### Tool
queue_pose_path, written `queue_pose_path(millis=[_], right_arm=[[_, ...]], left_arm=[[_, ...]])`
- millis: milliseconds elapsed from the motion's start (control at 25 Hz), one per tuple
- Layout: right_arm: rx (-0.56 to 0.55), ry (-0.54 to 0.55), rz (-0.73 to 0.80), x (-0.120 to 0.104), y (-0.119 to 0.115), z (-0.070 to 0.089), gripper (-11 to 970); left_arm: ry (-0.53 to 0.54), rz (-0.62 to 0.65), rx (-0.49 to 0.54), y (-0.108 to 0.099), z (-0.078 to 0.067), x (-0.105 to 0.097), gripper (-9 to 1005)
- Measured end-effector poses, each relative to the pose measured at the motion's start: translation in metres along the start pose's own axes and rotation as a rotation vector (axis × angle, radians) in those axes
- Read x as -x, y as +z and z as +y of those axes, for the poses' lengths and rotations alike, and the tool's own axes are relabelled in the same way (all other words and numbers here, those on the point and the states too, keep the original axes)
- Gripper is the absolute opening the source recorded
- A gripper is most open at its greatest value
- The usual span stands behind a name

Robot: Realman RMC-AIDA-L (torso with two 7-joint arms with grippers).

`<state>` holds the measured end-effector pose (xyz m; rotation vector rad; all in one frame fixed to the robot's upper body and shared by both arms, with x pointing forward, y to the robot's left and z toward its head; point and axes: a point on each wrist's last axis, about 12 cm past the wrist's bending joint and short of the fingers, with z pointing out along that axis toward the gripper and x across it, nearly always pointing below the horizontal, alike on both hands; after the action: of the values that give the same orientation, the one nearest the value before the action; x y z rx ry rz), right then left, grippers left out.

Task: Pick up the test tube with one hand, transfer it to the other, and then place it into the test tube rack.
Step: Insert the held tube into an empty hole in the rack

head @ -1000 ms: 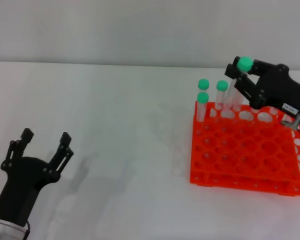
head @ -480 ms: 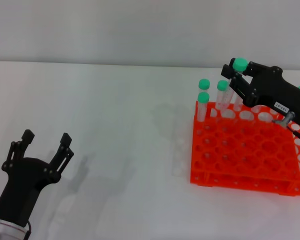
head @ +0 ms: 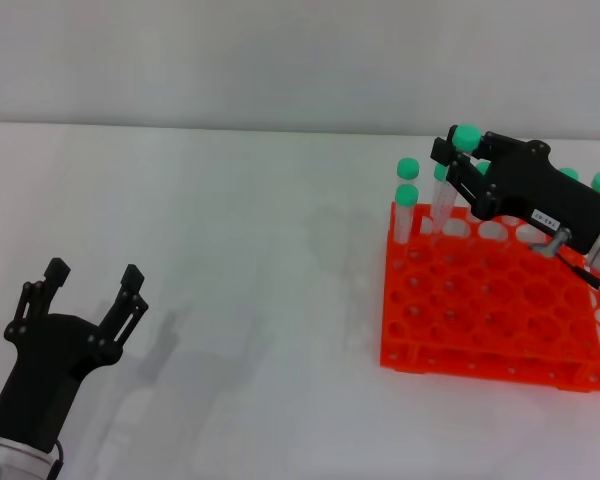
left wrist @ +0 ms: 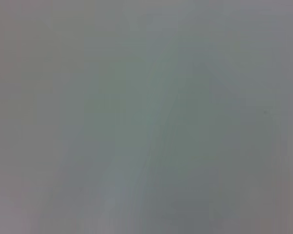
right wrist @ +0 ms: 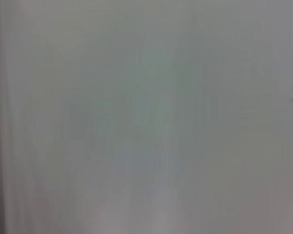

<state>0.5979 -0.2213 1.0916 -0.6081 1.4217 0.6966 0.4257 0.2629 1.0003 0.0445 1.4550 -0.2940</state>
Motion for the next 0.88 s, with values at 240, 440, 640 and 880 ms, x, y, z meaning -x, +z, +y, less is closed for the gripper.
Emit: queue_pose_path(millis=[240, 440, 640, 880], right_arm=[[-0.026, -0.016, 0.031, -0.005, 0.003, -0.001, 203], [-0.041, -0.016, 0.041, -0.007, 0.003, -0.001, 203], [-0.043, -0.023, 0.051, -0.009, 0.003, 0.0, 203], [-0.04, -0.019, 0.065, -0.011, 0.003, 0.002, 203]], left_arm=[[0.001, -0.001, -0.003, 0.001, 0.0, 0.0, 893], [0.001, -0.003, -0.006, 0.003, 0.0, 0.001, 893], [0.001, -0.003, -0.007, 0.003, -0.001, 0.001, 893], [0.001, -0.003, -0.011, 0.003, -0.001, 0.001, 893]])
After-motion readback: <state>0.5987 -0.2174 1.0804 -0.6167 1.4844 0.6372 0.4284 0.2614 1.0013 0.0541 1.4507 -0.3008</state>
